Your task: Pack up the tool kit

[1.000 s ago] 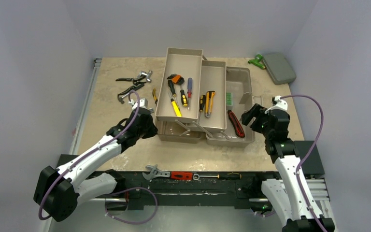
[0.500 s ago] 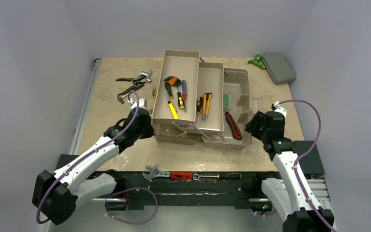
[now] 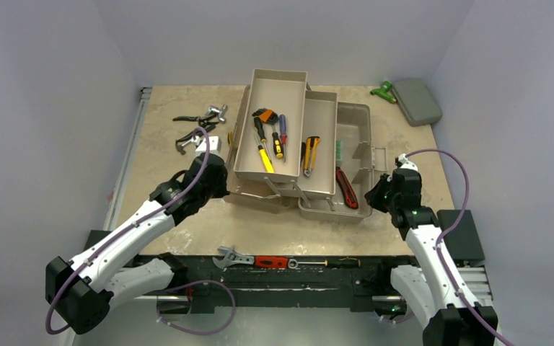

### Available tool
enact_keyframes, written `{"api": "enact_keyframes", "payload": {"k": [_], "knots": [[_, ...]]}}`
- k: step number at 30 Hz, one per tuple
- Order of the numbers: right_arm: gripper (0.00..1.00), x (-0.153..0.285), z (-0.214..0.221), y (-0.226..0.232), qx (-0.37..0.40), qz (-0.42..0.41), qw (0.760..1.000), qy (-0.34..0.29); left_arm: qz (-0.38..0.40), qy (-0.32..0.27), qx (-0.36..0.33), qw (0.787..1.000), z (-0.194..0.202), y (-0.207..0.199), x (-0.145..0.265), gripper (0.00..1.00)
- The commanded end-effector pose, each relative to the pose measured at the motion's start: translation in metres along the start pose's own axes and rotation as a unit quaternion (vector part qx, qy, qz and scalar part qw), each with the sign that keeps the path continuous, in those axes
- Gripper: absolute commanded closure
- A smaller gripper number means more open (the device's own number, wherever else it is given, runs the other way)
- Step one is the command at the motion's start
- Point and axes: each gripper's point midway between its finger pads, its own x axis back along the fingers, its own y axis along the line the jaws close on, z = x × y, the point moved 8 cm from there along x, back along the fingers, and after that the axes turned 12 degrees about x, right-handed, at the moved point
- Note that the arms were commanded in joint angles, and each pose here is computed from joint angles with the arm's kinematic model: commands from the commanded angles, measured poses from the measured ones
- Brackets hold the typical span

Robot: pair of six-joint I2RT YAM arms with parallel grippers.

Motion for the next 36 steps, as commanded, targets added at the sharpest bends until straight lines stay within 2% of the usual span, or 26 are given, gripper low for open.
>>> {"api": "enact_keyframes", "payload": {"k": [1,7,10,19,28,36], "knots": [[1.0,0.0,-0.014,0.011,-0.021,-0.035,0.999,-0.021,0.011,-0.107,-0.025,0.994,-0.046,-0.016,0.033,1.0],[1.0,0.002,-0.016,0.015,-0.017,-0.052,0.998,-0.019,0.008,-0.138,-0.051,0.989,-0.056,-0.029,0.049,1.0],[1.0,0.004,-0.018,0.016,-0.013,-0.046,0.999,-0.02,-0.028,-0.163,-0.076,0.983,-0.061,-0.036,0.055,1.0],[1.0,0.006,-0.023,0.035,0.02,-0.041,0.999,-0.004,-0.089,-0.237,-0.155,0.955,-0.068,-0.067,0.076,1.0],[1.0,-0.004,-0.018,0.064,0.03,-0.061,0.998,0.009,-0.159,-0.286,-0.243,0.913,-0.059,-0.104,0.088,1.0],[1.0,-0.005,-0.017,0.084,0.039,-0.09,0.995,0.014,-0.138,-0.292,-0.301,0.897,-0.026,-0.146,0.09,1.0]]}}
